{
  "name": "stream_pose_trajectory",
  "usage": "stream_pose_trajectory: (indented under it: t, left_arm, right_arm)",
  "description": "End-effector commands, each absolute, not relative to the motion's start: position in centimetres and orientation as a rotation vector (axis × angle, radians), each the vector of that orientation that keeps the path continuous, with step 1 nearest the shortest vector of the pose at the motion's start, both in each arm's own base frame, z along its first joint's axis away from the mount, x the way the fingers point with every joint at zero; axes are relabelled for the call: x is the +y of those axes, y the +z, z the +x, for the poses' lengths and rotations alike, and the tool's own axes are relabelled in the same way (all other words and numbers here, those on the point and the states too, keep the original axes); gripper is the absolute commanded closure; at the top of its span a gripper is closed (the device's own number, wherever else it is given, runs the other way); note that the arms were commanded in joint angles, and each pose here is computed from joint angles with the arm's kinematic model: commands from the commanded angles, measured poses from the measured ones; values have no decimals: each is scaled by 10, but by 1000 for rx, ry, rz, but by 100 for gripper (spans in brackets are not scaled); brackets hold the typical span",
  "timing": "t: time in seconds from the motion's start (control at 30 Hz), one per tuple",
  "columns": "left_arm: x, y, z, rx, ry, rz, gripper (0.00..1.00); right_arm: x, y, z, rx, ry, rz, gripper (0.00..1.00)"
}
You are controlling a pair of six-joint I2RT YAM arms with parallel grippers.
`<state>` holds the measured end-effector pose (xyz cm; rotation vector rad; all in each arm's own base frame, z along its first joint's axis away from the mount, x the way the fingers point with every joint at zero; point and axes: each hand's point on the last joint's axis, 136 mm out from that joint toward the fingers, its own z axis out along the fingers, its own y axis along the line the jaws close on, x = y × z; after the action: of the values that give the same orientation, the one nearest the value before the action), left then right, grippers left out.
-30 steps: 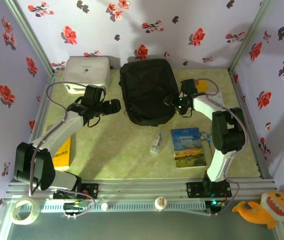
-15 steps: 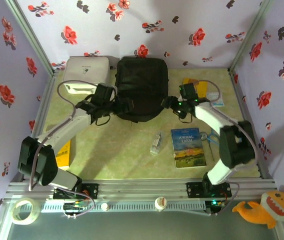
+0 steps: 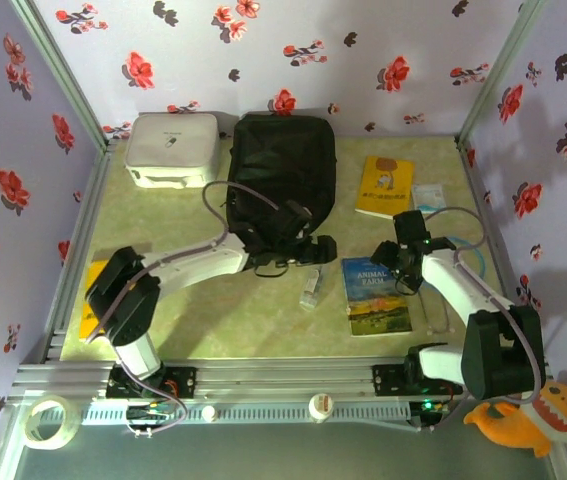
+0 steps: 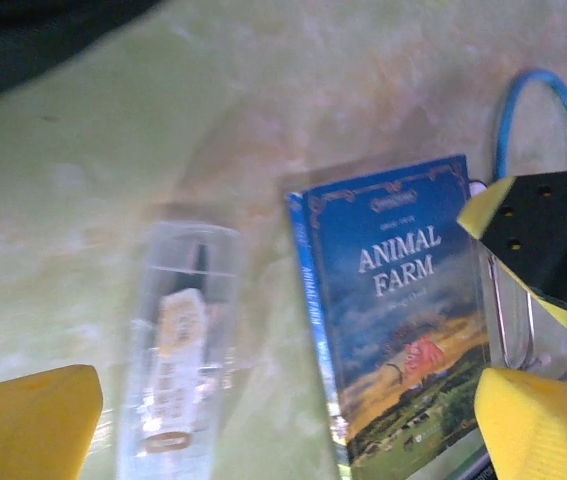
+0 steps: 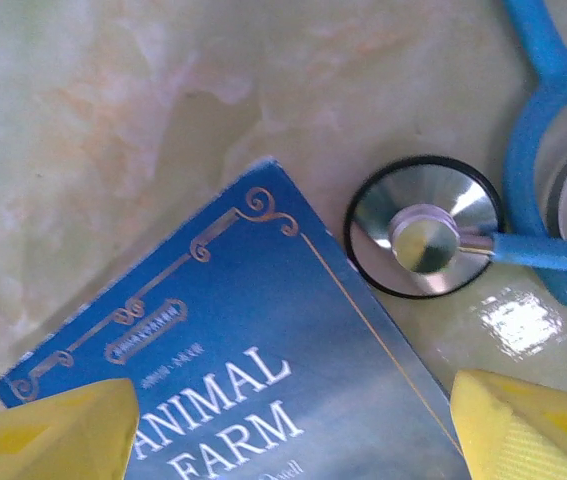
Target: Pack books, pencil case, and school supplies into a backpack
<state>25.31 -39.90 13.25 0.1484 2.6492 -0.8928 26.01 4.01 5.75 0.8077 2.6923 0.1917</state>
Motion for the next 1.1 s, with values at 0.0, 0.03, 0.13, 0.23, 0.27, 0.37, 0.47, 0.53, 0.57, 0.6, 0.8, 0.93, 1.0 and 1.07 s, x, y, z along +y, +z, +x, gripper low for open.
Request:
stream_pose_trajectory:
  t: [0.0,0.03,0.13,0.23,0.27,0.37,0.47,0.53,0.57,0.6,0.8,0.93,1.0,1.07]
  left_arm:
    - [-426,142,249,2651,-935,142,8]
    - [-431,141,246,2657,-936,153,10]
    - [-439,130,241,2687,-932,132,15]
    - [-442,115,238,2721,-946,76,19]
    - [-443,110,236,2735,-953,59,20]
    - [-451,97,233,2771,-989,45,25]
    - [-456,87,234,2792,-978,50,30]
    - [-457,83,236,2802,-962,47,32]
    - [-458,80,237,2810,-956,38,34]
    - [-460,77,237,2819,-950,33,35]
    - [-453,53,234,2884,-880,-47,42]
    - [-452,44,230,2910,-852,-69,40]
    - [-453,41,229,2914,-837,-66,40]
    - [-455,40,229,2915,-835,-58,40]
  right_arm:
    - [35,52,246,2708,172,806,18]
    - [36,49,243,2710,186,814,18]
    - [46,40,236,2721,282,845,19]
    - [56,33,229,2737,366,870,21]
    - [58,31,227,2742,388,877,22]
    - [66,25,222,2740,465,912,23]
    - [78,20,218,2737,578,958,25]
    - [81,20,217,2735,609,973,26]
    - [81,20,217,2732,610,973,26]
    - [80,20,217,2733,600,974,26]
    - [75,22,216,2733,552,945,26]
    - [73,23,217,2728,543,940,26]
    - [73,26,219,2718,547,935,26]
    - [73,28,221,2706,544,931,26]
